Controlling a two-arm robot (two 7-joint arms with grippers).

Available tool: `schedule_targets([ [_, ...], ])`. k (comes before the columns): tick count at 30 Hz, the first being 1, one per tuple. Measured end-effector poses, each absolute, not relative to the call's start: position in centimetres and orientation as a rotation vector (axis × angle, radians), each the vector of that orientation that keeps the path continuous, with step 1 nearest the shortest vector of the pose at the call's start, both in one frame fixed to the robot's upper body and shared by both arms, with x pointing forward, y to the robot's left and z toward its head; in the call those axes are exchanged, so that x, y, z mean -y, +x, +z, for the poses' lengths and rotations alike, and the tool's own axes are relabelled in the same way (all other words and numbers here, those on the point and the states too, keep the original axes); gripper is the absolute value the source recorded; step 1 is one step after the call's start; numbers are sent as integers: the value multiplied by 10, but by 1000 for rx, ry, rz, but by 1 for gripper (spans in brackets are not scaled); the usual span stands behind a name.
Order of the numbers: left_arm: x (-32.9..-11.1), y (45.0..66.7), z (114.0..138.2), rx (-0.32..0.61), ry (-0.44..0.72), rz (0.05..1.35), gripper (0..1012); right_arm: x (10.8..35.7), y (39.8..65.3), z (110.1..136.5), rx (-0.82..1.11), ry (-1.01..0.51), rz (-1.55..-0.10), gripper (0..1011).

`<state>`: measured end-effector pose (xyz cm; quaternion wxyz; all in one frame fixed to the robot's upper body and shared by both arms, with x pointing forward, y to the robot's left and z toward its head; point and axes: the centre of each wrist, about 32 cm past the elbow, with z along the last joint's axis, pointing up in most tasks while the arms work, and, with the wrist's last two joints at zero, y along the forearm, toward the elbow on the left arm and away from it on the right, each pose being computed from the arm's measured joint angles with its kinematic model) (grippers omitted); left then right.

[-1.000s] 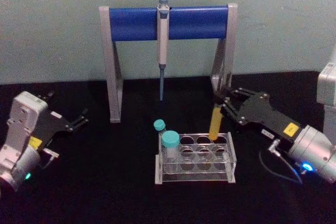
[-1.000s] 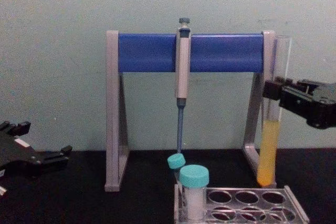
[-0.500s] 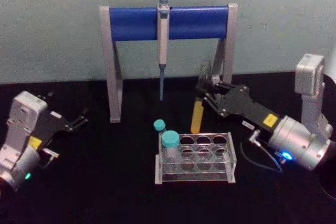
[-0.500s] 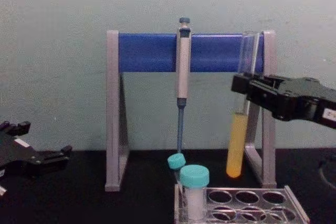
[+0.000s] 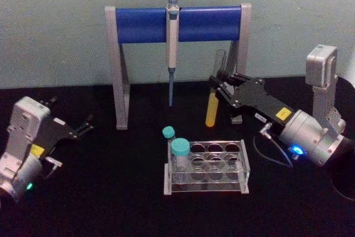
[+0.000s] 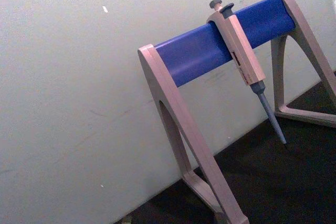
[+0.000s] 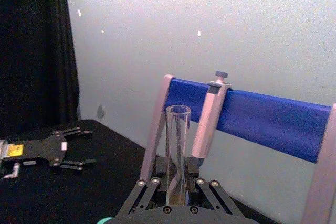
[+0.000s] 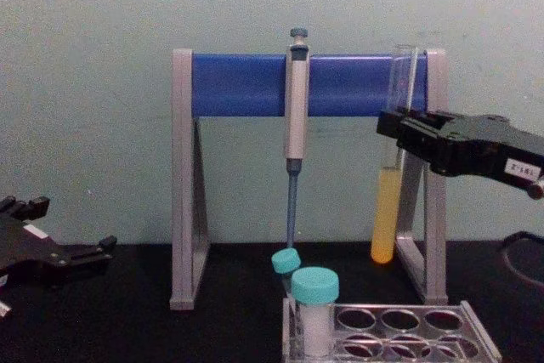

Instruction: Pick up the test tube from the test tube rack, shake it, then place it back into the test tube rack.

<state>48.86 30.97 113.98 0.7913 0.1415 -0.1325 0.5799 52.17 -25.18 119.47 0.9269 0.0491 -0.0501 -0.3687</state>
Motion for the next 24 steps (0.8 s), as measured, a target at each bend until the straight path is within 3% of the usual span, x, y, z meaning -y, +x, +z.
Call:
schedule_targets([
  [24,-310,489,1140,285,305,1248,1010,266,505,1197,105,78,-842,221],
])
